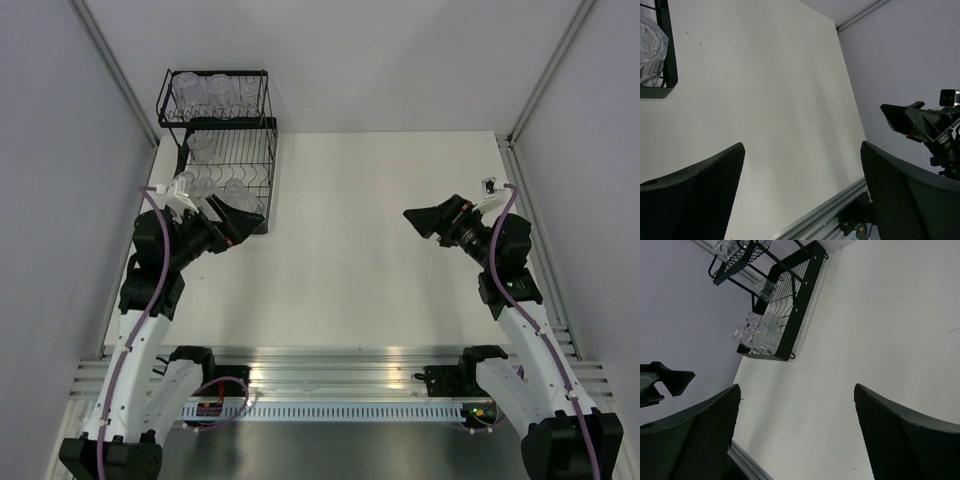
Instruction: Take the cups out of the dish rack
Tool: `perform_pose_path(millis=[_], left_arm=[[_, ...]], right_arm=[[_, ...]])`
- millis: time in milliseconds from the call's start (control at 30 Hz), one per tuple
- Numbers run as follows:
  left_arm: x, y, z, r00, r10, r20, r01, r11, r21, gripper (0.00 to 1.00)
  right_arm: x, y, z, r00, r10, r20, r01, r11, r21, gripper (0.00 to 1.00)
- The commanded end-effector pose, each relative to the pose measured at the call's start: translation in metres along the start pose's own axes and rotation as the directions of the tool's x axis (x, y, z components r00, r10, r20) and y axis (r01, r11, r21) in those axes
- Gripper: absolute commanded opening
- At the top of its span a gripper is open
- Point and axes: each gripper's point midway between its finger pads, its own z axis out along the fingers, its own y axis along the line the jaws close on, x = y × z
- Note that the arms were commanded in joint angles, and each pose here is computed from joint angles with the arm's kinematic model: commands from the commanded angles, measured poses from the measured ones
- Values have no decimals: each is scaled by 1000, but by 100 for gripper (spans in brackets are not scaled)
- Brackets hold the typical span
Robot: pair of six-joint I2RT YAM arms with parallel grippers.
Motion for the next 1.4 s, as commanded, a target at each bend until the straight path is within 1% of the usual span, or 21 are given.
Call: perform_pose_path(millis=[0, 100, 200, 233, 267, 333, 400, 467, 500, 533, 567, 600, 633, 667, 733, 800, 867, 900, 967, 1000, 1367], left_arm=[[-7, -7, 11, 997, 79, 24, -81, 993, 82, 100], [-15, 4, 24, 995, 95, 37, -96, 995, 35, 100], [-29, 30, 33, 997, 62, 35, -57, 989, -137, 97], [-32, 49, 43, 998, 57, 32, -48, 970, -238, 96], [-43, 47, 44, 996, 75, 55, -58, 961, -269, 96], [-45, 59, 54, 993, 100, 60, -73, 931, -357, 96], [-52, 59, 60, 989, 128, 72, -88, 909, -407, 96], [-57, 65, 68, 982, 172, 83, -108, 859, -500, 96], [-57, 71, 67, 978, 194, 82, -117, 822, -558, 96], [-62, 69, 70, 975, 200, 91, -113, 810, -576, 96], [-58, 77, 77, 976, 205, 69, -122, 785, -608, 96], [-56, 85, 78, 973, 224, 55, -134, 742, -657, 96], [-61, 83, 81, 971, 231, 60, -132, 730, -670, 97], [-53, 98, 92, 974, 227, 13, -151, 692, -706, 97], [-55, 104, 100, 973, 229, -10, -161, 652, -741, 97], [-44, 123, 114, 974, 215, -72, -189, 598, -779, 98], [-43, 128, 122, 975, 203, -88, -192, 580, -792, 98], [-36, 138, 129, 974, 194, -116, -207, 556, -805, 98], [-35, 142, 134, 975, 188, -122, -206, 541, -815, 98], [-30, 152, 138, 973, 183, -138, -215, 518, -828, 98], [-9, 189, 153, 972, 127, -196, -233, 456, -859, 100]], right_arm=[[-10, 20, -1, 999, -32, 16, 33, 997, -67, 98], [-3, 21, -1, 999, -45, -1, 45, 995, -83, 98], [4, 23, -1, 998, -54, -11, 53, 993, -105, 98], [6, 25, -2, 998, -57, -15, 55, 992, -115, 98], [8, 25, -2, 998, -60, -14, 58, 991, -122, 98], [14, 25, -1, 997, -69, -20, 65, 989, -132, 98], [17, 25, 1, 997, -71, -27, 66, 989, -134, 98], [21, 24, 3, 997, -71, -42, 65, 989, -131, 98], [23, 25, 3, 996, -74, -47, 67, 989, -132, 98], [24, 23, 4, 996, -70, -54, 62, 990, -127, 98], [26, 22, 4, 996, -69, -58, 62, 990, -126, 98], [27, 21, 5, 996, -68, -61, 61, 991, -121, 98], [28, 20, 5, 996, -65, -62, 58, 991, -118, 98], [29, 19, 6, 996, -65, -66, 56, 991, -118, 98], [32, 17, 6, 996, -58, -74, 49, 992, -114, 98], [34, 16, 7, 995, -59, -80, 50, 993, -110, 98], [36, 14, 7, 994, -59, -88, 50, 993, -103, 98], [36, 14, 7, 994, -61, -88, 52, 993, -102, 98], [37, 12, 7, 994, -60, -93, 51, 994, -94, 98], [38, 10, 7, 994, -59, -94, 50, 995, -87, 98], [45, 4, 6, 992, -69, -109, 60, 995, -76, 98]])
